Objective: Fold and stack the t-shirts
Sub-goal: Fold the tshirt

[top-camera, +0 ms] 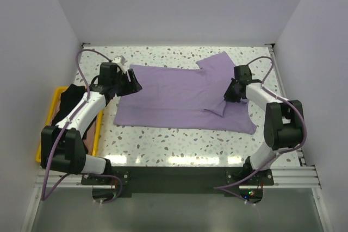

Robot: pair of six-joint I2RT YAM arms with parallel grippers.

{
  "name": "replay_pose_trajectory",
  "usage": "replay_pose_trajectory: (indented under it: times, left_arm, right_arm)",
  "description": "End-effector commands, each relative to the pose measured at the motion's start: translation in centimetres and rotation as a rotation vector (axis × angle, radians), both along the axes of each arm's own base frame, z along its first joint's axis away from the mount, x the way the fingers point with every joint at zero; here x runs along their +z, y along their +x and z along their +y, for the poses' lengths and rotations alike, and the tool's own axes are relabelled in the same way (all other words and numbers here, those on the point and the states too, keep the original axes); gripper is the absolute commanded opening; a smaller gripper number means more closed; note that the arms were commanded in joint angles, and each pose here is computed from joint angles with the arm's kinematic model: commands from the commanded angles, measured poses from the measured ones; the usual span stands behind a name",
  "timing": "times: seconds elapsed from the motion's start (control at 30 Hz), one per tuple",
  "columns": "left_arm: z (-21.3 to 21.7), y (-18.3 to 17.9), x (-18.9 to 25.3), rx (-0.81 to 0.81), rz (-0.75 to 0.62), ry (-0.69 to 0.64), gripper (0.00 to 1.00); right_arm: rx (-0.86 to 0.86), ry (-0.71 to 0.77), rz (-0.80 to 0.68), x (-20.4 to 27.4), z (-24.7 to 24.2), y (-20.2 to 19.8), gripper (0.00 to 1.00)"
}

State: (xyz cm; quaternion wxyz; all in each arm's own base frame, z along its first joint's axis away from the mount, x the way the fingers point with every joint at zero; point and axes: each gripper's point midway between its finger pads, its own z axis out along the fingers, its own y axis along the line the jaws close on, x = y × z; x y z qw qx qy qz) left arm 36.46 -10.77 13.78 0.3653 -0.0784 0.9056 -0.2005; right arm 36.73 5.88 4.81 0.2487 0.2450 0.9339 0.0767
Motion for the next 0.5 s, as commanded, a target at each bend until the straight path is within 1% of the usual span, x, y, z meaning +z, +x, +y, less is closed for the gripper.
replay_pose_trajectory:
  times: [0.0,0.23,0.47]
  left_arm:
    - [-0.4,0.5,0.2,-0.036,-0.034,0.002,0.68]
    - [-0.6,0.4,0.0,-0.048,-0.026,-0.002,0.68]
    - [-0.7,0.4,-0.1,-0.053,-0.023,-0.006,0.68]
  right_arm:
    - [-0.003,0.014,-0.041,1.2,0.5,2.3,0.0]
    - [0.003,0.031,-0.045,1.4,1.1,5.1,0.0]
    - [0.009,0.035,-0.034,0.8,1.5,6.9,0.01]
